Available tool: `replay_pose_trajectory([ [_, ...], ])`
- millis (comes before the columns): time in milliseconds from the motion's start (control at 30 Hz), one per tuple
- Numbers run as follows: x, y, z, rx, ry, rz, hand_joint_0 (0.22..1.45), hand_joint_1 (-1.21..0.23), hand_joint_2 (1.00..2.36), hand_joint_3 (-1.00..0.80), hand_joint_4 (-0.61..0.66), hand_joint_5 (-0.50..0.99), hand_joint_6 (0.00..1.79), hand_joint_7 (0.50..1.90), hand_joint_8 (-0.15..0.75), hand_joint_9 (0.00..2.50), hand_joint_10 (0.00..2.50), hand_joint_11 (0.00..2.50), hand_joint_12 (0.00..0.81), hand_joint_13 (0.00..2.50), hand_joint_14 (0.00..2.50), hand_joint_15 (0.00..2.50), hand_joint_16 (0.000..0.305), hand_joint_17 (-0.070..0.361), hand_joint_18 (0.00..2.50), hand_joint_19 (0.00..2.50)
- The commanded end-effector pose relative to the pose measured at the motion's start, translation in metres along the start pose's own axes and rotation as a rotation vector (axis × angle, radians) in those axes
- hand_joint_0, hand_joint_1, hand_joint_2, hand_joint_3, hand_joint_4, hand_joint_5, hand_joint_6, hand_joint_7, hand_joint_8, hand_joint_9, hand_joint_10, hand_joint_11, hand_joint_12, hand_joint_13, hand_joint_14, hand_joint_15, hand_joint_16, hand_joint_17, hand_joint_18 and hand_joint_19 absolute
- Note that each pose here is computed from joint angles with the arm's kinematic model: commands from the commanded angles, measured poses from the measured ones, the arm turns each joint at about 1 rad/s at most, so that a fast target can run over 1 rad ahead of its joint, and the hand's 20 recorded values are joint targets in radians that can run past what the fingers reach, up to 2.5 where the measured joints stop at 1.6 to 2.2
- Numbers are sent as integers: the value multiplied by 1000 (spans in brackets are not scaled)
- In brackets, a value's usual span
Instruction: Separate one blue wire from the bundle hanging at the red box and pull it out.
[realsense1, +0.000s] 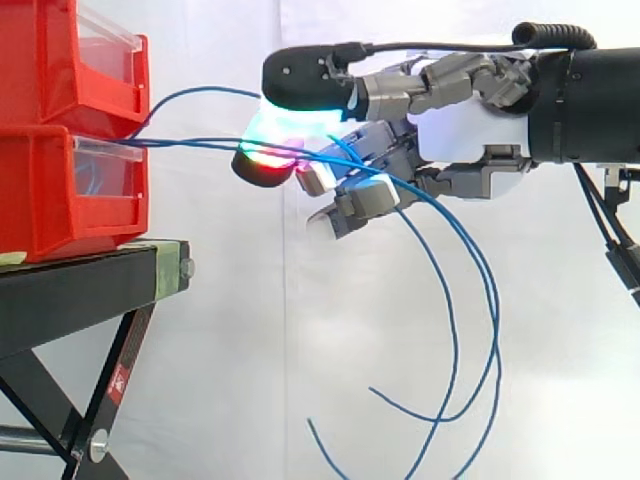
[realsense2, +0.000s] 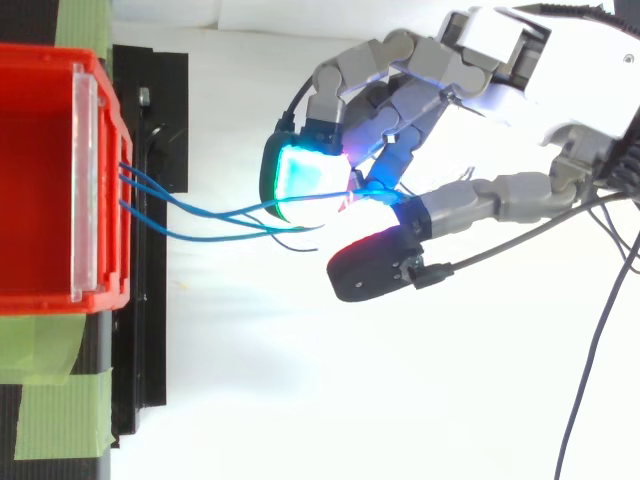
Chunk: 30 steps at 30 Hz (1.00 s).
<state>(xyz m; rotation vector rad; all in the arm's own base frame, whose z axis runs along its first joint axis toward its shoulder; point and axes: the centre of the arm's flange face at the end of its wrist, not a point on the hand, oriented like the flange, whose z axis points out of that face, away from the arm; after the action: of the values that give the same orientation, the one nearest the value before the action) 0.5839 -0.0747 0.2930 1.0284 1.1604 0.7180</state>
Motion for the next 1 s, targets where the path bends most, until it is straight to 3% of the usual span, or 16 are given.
replay_pose_trajectory([
  [0,0,0,0,0,0,-1,567,-735,1000,-500,187,-241,852,1012,315,972,18,1248,322,1394,16,1388,54,121,614,558],
  [267,0,0,0,-1,1,-1,524,-644,1000,-500,194,-235,847,1002,332,1006,17,1252,334,1404,15,1368,57,128,629,562],
  [500,0,0,0,1,1,0,559,-580,1000,-500,184,-225,840,1012,328,1048,19,1252,316,1414,16,1372,54,123,629,579],
  [967,0,0,0,0,0,-1,621,-672,1013,-369,166,-214,847,1035,323,1088,18,1253,308,1422,18,1375,52,117,633,575],
])
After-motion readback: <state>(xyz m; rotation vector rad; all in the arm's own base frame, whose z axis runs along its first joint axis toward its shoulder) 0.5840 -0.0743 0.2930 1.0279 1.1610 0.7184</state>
